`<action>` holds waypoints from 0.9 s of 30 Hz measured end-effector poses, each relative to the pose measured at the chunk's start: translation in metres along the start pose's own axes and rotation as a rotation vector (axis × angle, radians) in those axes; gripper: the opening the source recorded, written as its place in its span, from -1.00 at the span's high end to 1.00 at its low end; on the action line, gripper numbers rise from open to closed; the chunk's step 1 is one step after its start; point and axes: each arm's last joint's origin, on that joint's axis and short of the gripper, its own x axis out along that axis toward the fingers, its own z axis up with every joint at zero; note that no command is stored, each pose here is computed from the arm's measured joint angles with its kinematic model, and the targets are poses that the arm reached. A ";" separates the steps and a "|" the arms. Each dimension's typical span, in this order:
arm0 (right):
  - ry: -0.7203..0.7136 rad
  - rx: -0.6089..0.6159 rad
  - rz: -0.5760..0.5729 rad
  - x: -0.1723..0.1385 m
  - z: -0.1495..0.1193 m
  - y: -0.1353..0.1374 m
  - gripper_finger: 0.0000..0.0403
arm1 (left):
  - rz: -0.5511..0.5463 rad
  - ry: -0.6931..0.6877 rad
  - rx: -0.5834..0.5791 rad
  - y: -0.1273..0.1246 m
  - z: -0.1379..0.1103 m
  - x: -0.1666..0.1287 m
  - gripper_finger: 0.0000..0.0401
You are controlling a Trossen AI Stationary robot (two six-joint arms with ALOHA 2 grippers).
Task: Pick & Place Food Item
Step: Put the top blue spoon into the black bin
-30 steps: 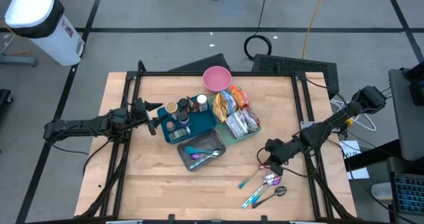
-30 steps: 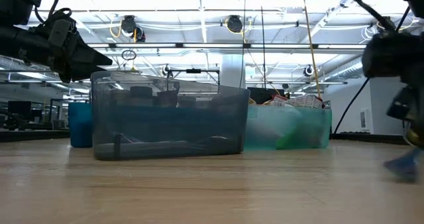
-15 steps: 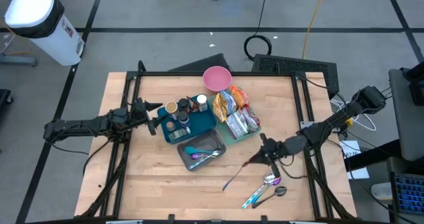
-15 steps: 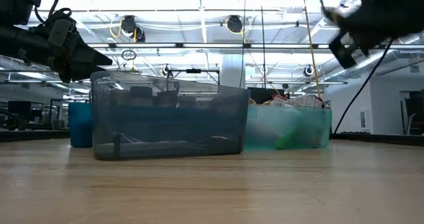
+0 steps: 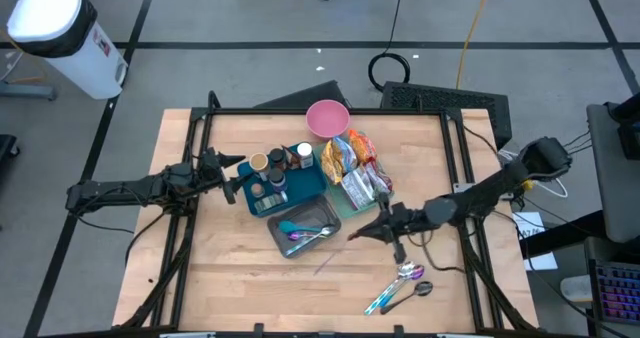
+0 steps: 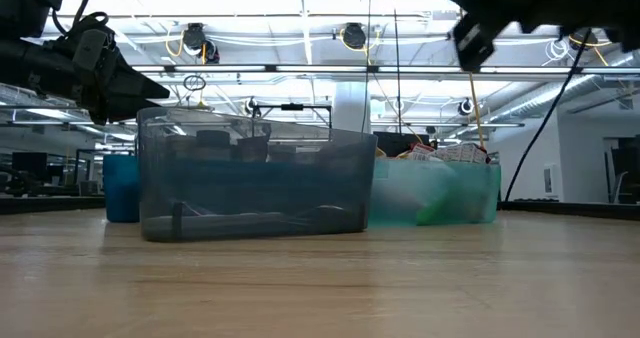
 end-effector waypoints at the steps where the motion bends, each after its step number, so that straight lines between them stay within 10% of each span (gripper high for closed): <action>1: 0.006 -0.002 -0.008 0.006 -0.001 -0.001 0.98 | 0.000 0.000 0.000 0.000 0.000 0.000 -0.54; 9: 0.161 -0.060 -0.099 0.059 0.008 -0.003 0.98 | 0.000 0.000 0.000 0.000 0.000 0.000 -0.54; 17: 0.446 -0.228 -0.523 0.097 0.024 -0.010 0.99 | 0.000 0.000 0.000 0.000 0.000 0.000 -0.54; 27: 0.610 -0.330 -0.585 0.142 0.000 -0.020 0.99 | 0.000 0.000 0.000 0.000 0.000 0.000 -0.54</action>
